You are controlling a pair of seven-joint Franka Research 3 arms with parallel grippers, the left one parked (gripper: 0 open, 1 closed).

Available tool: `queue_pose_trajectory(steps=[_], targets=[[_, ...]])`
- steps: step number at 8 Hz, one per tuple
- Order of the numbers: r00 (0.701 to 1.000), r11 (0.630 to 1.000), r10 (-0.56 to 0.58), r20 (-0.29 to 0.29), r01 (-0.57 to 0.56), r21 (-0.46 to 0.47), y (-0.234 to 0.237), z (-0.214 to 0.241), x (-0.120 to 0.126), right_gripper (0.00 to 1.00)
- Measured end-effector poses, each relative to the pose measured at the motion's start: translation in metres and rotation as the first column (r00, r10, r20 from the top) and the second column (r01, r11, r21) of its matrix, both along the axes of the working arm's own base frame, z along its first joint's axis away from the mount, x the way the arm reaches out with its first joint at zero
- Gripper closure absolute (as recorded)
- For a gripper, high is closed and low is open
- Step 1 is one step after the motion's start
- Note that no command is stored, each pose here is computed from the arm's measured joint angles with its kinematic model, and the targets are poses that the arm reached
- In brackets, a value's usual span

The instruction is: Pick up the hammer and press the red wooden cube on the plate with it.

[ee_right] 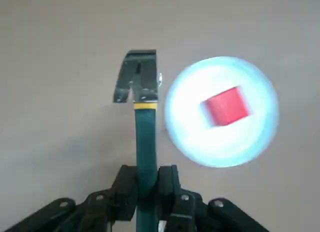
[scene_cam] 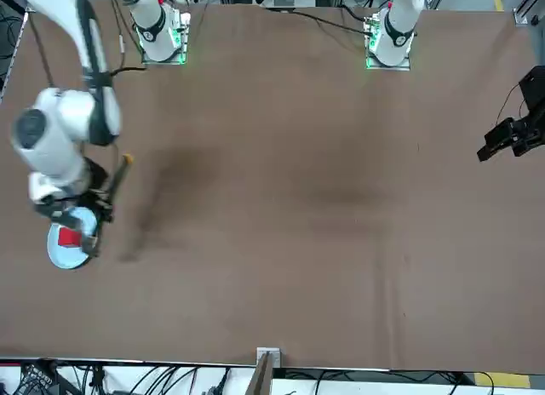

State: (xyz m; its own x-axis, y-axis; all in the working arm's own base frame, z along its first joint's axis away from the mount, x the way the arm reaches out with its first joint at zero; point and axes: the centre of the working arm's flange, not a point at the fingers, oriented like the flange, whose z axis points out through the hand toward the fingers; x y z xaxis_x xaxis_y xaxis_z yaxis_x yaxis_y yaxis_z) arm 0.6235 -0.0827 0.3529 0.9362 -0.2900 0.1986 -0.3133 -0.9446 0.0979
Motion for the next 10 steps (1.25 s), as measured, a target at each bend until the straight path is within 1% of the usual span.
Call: queue_pose_trajectory(steps=[2,4,7,9,10], targets=[[0.998,1.0,-0.013,-0.06,0.012,-0.01,-0.07,0.008,-0.002,0.78],[0.996,0.998,-0.032,-0.084,0.037,0.05,-0.103,-0.001,0.004,0.78],[0.993,0.991,-0.01,-0.114,0.025,0.135,-0.119,-0.045,0.004,0.78],[0.989,0.989,-0.009,-0.146,0.03,0.142,-0.117,-0.067,0.003,0.78],[0.988,0.99,-0.005,-0.152,0.027,0.142,-0.116,-0.071,0.004,0.78]])
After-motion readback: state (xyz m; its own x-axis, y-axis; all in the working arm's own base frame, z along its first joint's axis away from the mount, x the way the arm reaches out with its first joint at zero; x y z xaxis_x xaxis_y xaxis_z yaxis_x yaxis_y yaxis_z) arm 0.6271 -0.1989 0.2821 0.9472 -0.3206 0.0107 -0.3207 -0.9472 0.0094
